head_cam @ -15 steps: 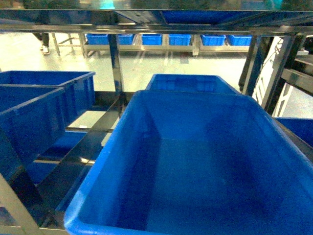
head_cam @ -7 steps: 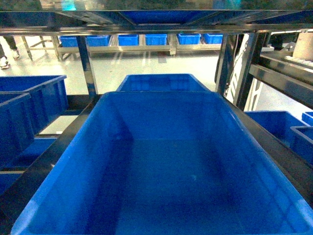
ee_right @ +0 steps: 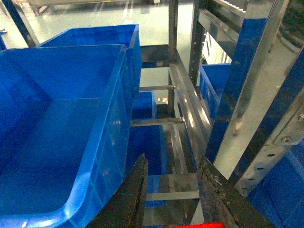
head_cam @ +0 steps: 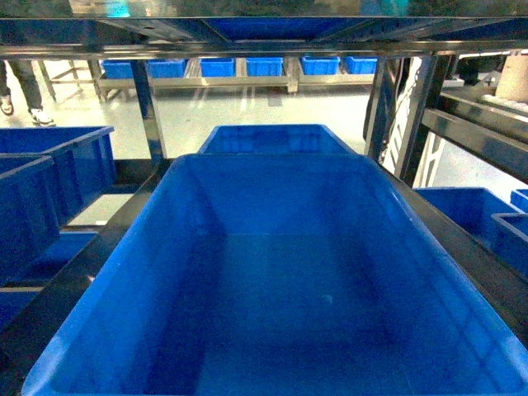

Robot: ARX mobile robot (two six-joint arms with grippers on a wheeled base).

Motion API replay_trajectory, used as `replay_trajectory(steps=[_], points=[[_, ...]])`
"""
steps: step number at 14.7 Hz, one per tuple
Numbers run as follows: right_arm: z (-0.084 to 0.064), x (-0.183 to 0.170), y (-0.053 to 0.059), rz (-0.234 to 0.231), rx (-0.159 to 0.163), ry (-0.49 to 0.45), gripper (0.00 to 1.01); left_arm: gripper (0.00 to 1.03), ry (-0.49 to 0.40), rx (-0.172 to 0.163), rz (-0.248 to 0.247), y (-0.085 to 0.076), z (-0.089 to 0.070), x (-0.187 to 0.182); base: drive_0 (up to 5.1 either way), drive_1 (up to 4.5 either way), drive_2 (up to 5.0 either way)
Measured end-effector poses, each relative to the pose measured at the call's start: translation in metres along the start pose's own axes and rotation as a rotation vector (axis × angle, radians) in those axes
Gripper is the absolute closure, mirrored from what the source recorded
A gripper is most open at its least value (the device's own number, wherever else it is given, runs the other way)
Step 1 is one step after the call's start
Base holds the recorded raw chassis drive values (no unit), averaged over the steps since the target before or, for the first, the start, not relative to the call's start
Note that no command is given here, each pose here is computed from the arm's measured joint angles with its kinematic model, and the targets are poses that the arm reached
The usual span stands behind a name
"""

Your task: Pick red block from blue box to shelf

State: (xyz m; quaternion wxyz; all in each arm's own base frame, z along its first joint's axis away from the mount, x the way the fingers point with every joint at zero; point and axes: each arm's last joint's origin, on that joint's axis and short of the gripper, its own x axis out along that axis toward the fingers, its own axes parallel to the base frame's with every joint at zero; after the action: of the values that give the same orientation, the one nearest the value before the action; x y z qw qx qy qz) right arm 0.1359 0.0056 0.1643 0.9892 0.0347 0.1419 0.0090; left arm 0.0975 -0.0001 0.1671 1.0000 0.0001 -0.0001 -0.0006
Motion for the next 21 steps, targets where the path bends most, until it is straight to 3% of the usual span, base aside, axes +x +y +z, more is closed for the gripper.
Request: replay_trajectory(steps=[21], points=[[0.0000, 0.0000, 0.0000, 0.000, 0.000, 0.000, 0.74, 0.05, 0.000, 0.000, 0.000, 0.0000, 0.0000, 0.0000, 0.0, 0.00, 0.0]])
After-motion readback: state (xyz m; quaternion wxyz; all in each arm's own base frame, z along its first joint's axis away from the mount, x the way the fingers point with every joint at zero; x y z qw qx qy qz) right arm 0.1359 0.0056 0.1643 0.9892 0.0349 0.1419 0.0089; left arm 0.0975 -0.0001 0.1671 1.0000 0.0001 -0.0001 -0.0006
